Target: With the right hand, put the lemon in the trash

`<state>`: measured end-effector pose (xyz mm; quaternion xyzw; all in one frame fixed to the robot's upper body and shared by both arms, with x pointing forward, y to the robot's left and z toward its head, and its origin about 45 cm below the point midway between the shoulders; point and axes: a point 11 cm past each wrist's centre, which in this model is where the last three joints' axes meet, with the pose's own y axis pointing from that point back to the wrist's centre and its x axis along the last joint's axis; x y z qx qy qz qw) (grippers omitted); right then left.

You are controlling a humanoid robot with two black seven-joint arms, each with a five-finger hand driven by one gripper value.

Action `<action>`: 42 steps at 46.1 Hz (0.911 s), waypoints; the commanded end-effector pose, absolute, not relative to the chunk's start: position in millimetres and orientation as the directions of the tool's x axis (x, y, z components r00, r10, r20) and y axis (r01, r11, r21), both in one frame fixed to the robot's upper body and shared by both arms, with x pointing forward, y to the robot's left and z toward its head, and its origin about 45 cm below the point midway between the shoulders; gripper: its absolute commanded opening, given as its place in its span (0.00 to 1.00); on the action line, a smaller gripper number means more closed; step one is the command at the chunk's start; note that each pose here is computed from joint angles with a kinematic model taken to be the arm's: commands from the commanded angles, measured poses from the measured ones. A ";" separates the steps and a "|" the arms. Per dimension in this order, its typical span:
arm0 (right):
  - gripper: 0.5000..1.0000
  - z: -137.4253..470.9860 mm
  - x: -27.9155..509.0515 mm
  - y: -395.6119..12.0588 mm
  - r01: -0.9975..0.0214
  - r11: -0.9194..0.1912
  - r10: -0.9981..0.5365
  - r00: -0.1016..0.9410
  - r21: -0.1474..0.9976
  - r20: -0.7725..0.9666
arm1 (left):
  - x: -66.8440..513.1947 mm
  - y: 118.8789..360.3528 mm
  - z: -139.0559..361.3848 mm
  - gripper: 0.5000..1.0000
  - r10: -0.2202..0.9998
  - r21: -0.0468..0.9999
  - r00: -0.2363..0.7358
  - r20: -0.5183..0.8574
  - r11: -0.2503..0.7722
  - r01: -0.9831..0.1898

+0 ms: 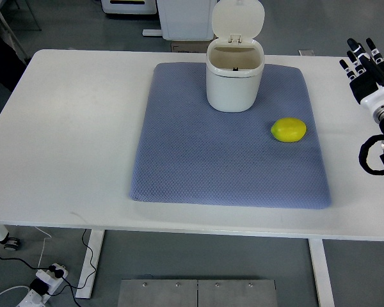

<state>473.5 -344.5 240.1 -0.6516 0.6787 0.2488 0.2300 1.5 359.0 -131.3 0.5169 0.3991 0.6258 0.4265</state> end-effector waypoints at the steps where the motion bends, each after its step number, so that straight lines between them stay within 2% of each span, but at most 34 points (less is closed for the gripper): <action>1: 1.00 238.4 472.5 -348.6 -0.998 0.009 -0.778 -0.049 0.067 -0.627 | 1.4 359.0 -131.3 1.00 0.946 0.940 -0.102 0.307 -0.318 -0.121; 11: 1.00 236.3 467.3 -362.8 -0.995 -0.009 -0.847 -0.043 0.096 -0.529 | 1.4 359.0 -131.3 1.00 0.946 0.940 -0.102 0.307 -0.318 -0.121; 22: 1.00 239.8 466.9 -363.3 -0.991 -0.067 -0.927 0.019 0.114 -0.376 | 1.4 359.0 -131.3 1.00 0.946 0.940 -0.102 0.307 -0.318 -0.121; 29: 1.00 257.2 471.7 -362.4 -0.980 -0.148 -0.968 0.117 0.132 -0.220 | 1.4 359.0 -131.3 1.00 0.946 0.940 -0.102 0.307 -0.318 -0.121; 42: 1.00 290.9 476.1 -359.8 -0.950 -0.231 -0.963 0.255 0.210 0.091 | 1.4 359.0 -131.3 1.00 0.946 0.940 -0.102 0.307 -0.318 -0.121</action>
